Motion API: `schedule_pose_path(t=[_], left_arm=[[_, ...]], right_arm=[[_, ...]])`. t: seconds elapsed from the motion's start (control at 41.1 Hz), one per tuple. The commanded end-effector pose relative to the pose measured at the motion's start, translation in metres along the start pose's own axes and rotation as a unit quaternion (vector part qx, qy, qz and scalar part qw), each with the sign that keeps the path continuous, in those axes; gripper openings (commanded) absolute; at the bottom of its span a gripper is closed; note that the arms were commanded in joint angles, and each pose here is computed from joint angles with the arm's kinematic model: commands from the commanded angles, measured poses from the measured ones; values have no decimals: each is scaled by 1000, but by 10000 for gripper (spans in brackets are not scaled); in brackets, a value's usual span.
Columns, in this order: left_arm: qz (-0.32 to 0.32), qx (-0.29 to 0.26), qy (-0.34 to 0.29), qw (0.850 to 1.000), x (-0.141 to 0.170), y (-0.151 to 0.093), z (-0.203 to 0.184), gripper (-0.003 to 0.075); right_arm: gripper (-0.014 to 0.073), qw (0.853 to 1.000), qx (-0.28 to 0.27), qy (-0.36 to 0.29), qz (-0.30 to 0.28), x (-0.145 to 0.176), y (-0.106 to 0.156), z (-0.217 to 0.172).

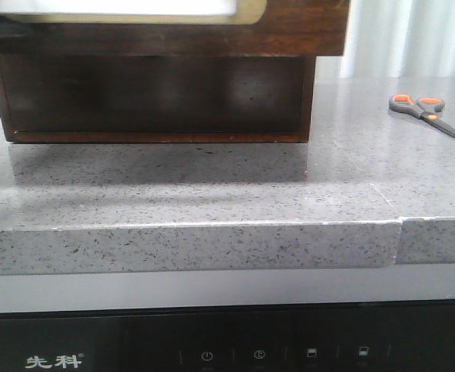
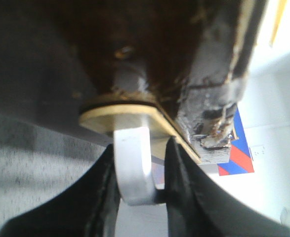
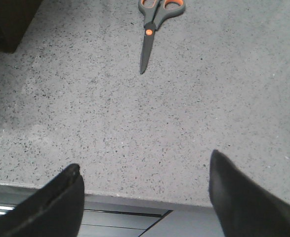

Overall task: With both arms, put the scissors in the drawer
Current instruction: 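Hook the left gripper on the white drawer handle and pull outward, then pull the drawer fully open with the left gripper and release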

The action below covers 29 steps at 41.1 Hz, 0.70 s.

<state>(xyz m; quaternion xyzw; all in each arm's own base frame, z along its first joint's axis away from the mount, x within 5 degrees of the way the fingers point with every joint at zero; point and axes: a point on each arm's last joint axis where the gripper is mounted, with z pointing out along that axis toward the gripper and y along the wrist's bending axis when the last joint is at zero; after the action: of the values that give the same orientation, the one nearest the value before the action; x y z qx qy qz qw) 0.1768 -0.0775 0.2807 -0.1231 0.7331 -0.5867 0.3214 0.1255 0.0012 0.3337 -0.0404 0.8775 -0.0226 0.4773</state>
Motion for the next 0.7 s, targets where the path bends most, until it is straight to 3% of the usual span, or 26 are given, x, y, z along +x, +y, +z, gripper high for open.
schedule_pose_path(t=[0.0,0.122,0.292,0.34,0.681], left_arm=[[70,83,32,994,12,-25,-8,55],[71,82,33,994,14,-25,-9,160],[72,78,30,994,14,-24,-9,463],[72,75,30,994,13,-23,-9,504],[113,65,61,990,26,-23,-16,512]], right_arm=[[549,999,9,-41,-9,-13,-2,-4],[549,999,9,-41,-9,-13,-2,-4],[549,999,9,-41,-9,-13,-2,-4],[549,999,9,-41,-9,-13,-2,-4],[549,999,9,-41,-9,-13,-2,-4]])
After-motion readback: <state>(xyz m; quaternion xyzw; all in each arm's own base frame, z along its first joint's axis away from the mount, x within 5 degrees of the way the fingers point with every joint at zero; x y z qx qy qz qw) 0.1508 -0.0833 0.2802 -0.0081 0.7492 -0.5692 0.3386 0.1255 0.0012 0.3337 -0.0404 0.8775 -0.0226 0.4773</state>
